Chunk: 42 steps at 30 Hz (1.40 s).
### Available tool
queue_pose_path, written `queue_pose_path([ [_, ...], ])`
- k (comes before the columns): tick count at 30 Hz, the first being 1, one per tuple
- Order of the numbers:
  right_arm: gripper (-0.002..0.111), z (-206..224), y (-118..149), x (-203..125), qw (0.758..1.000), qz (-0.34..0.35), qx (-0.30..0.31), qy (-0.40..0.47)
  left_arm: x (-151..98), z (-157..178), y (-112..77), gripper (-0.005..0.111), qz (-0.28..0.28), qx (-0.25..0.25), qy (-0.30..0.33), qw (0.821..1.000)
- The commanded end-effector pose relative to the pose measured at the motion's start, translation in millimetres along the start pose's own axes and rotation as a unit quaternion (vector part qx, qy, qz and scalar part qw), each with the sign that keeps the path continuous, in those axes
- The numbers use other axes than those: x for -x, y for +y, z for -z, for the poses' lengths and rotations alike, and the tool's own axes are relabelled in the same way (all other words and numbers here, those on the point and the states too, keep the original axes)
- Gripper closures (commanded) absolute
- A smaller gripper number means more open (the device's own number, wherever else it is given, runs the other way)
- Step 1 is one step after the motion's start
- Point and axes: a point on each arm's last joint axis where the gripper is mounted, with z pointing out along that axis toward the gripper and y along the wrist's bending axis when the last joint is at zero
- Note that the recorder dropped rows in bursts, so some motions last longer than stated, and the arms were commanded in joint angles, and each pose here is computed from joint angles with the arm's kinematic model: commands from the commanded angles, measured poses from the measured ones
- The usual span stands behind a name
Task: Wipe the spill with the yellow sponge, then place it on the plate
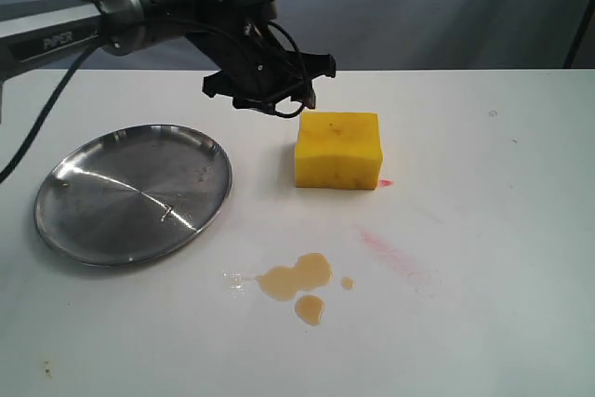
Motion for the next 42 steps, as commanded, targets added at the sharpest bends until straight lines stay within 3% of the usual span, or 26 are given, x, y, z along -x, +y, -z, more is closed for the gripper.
queue_pose_path([
  [1,0.108,0,0,-1,1.000,0.004,-0.002,-0.003,-1,-18,-2.8,0.049,0.014,0.000,0.014,1.000],
  [18,0.108,0,0,-1,1.000,0.004,-0.002,-0.003,-15,-51,-5.4,0.053,0.036,-0.007,0.048,0.998],
  [21,0.108,0,0,-1,1.000,0.004,-0.002,-0.003,-17,-52,-6.7,0.069,0.034,-0.006,0.052,0.998],
  [25,0.108,0,0,-1,1.000,0.004,-0.002,-0.003,-18,-50,-6.8,0.106,0.002,-0.005,0.064,0.998],
  [36,0.108,0,0,-1,1.000,0.004,-0.002,-0.003,-22,-17,-11.1,0.107,-0.096,0.024,0.115,0.988],
  [42,0.108,0,0,-1,1.000,0.004,-0.002,-0.003,-31,4,-17.2,0.107,-0.110,0.016,0.081,0.991],
])
